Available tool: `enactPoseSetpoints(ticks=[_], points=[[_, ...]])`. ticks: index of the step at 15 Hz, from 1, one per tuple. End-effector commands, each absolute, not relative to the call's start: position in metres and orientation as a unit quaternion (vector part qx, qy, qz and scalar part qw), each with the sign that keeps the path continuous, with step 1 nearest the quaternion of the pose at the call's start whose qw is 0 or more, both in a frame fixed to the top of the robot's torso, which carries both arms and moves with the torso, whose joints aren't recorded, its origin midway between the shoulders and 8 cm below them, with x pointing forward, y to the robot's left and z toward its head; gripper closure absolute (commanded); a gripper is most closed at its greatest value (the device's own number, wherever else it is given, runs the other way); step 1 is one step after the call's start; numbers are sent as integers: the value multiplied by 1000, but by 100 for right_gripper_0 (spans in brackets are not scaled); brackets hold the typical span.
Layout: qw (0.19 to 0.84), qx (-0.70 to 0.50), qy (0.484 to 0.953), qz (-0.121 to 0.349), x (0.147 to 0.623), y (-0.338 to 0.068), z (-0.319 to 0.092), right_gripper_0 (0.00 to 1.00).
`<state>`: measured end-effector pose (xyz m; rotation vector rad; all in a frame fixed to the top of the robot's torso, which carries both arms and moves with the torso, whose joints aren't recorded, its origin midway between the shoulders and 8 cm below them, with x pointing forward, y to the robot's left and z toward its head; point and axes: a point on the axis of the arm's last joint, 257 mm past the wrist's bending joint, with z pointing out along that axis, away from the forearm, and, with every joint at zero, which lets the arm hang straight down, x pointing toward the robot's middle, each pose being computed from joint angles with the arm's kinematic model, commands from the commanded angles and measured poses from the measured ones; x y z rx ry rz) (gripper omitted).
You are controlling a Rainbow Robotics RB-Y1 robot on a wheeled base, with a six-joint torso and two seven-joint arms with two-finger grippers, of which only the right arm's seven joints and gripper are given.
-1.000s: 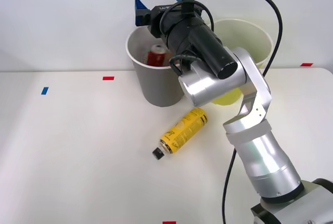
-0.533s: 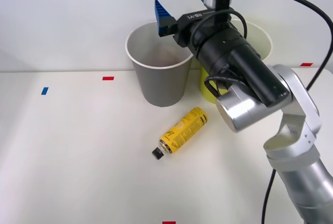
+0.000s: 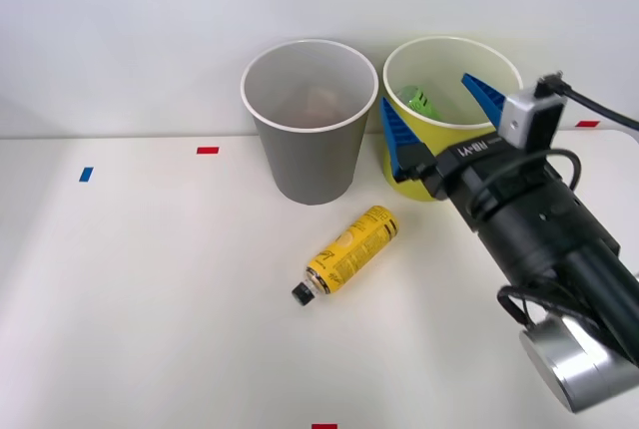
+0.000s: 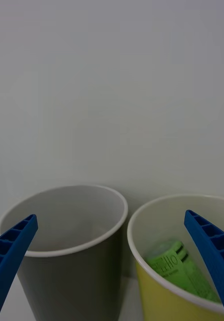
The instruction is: Put cans in the gray bin, plastic bottles in the light green bin
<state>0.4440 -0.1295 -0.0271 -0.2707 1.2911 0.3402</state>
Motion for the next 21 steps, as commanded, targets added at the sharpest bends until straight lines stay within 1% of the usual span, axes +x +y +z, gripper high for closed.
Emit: enactPoseSetpoints(ticks=[1, 3, 7, 10, 14, 16, 19, 21], points=[[786, -70, 597, 147, 417, -181, -53, 0], [780, -38, 607, 143, 403, -202, -72, 0], [759, 48, 640, 111, 380, -254, -113, 0], [742, 107, 655, 92, 364, -277, -138, 0], [726, 123, 673, 73, 349, -292, -158, 0], [715, 129, 684, 66, 348, -299, -182, 0], [724, 132, 675, 61, 364, -305, -197, 0], [729, 116, 673, 45, 367, -303, -204, 0]])
